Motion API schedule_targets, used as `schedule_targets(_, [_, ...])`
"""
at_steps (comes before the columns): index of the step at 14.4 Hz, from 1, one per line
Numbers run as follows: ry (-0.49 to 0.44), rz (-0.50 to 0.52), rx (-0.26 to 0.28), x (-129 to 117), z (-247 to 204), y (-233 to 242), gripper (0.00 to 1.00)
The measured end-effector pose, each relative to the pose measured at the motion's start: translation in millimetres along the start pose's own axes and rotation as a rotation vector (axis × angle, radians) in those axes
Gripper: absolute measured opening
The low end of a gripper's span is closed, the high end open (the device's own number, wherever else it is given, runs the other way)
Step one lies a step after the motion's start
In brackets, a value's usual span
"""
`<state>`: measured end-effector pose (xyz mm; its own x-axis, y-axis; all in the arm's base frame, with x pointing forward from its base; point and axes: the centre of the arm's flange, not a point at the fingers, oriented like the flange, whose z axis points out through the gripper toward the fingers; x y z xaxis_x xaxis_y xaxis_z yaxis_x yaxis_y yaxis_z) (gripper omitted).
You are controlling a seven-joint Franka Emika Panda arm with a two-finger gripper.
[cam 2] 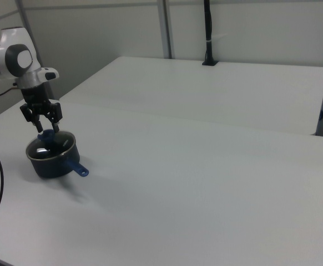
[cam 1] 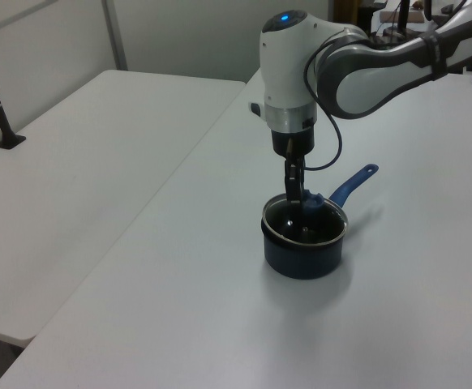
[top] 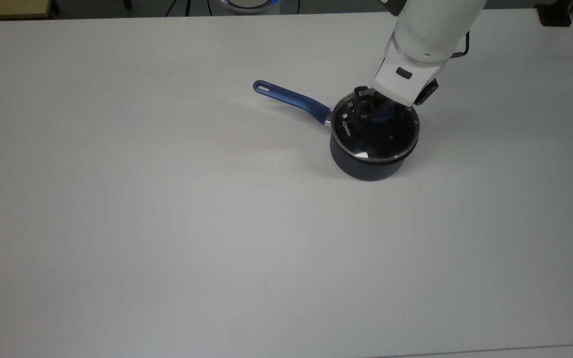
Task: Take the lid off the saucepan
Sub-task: 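Close the gripper on the blue knob and lift the lid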
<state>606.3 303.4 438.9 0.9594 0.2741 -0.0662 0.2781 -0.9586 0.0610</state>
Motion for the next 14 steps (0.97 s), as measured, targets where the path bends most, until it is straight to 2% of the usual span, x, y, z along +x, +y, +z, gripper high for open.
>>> schedule_targets(1, [-0.013,-0.005,-0.002,-2,0,0,0.76])
schedule_targets(2, [-0.018,-0.012,-0.002,-3,0,0,0.78])
schedule_targets(4, [-0.023,-0.015,-0.003,-3,1,0,0.75])
schedule_targets(14, [-0.049,-0.035,-0.01,-7,15,-13,0.75])
